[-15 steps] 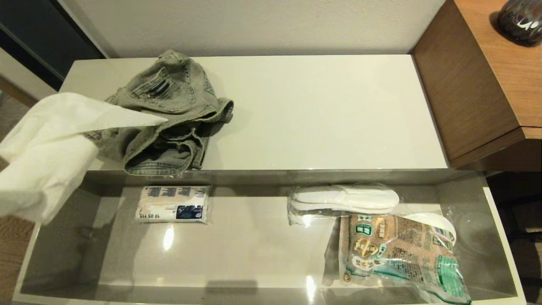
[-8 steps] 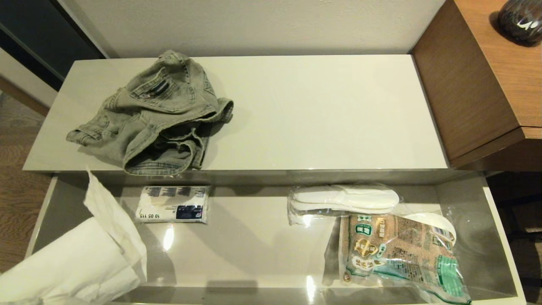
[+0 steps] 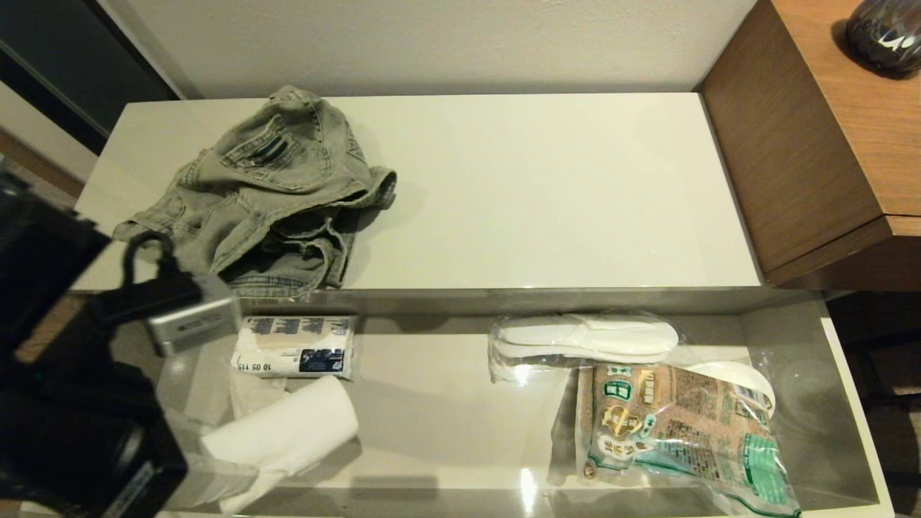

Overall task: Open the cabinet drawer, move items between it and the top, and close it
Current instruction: Put the roll paper in the drawer

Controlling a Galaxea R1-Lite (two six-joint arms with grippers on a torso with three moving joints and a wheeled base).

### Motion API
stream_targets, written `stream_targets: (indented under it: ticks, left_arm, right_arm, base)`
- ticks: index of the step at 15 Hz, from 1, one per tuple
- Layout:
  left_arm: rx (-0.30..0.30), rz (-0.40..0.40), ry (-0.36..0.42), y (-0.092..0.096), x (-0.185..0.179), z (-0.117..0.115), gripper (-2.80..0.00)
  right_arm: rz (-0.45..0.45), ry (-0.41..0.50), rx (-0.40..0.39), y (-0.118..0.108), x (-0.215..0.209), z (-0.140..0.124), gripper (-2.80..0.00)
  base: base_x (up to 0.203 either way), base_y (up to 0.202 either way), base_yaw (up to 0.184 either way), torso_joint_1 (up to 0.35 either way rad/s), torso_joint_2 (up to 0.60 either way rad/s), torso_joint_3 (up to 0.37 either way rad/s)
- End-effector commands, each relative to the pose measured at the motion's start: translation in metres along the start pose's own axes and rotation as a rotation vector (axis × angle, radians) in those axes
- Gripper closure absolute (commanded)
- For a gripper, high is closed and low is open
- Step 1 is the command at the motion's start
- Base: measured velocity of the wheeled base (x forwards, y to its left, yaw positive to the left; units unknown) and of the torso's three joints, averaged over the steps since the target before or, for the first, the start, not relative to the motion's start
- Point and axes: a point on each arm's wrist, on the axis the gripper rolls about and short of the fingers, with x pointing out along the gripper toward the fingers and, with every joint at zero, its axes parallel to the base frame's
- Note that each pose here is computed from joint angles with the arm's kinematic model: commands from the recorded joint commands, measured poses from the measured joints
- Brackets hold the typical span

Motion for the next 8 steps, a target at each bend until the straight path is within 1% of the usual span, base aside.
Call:
stream_targets:
  ticks: [1,2,3,5,7,8]
  left_arm:
    - [0.067,-0.039,0.179,-0.01,0.058,0.032,0.0]
    - [0.099,-0.038,0.189,-0.017,0.067,0.041,0.0]
    - [0.116,-0.039,0.191,-0.021,0.073,0.05,0.0]
    - [0.143,-0.019,0.262,-0.027,0.107,0.066,0.0]
    - [0.156,0.043,0.317,-0.03,0.129,0.071,0.0]
    - [0.156,0.052,0.319,-0.03,0.13,0.071,0.0]
  right_arm:
    - [0.0,0.003,0.0,0.0,0.0,0.0,0.0]
    - [0.0,0.003,0.0,0.0,0.0,0.0,0.0]
    - [0.0,0.004,0.0,0.0,0.0,0.0,0.0]
    - [0.0,0.004,0.0,0.0,0.0,-0.001,0.0]
    - [0.0,0.003,0.0,0.0,0.0,0.0,0.0]
    - [0.0,0.003,0.0,0.0,0.0,0.0,0.0]
  base:
    - [0.0,0.0,0.0,0.0,0.0,0.0]
    - [0.0,0.0,0.0,0.0,0.0,0.0]
    - [0.0,0.0,0.0,0.0,0.0,0.0]
    - [0.0,0.0,0.0,0.0,0.0,0.0]
    - [0.0,0.0,0.0,0.0,0.0,0.0]
    - [0.0,0.0,0.0,0.0,0.0,0.0]
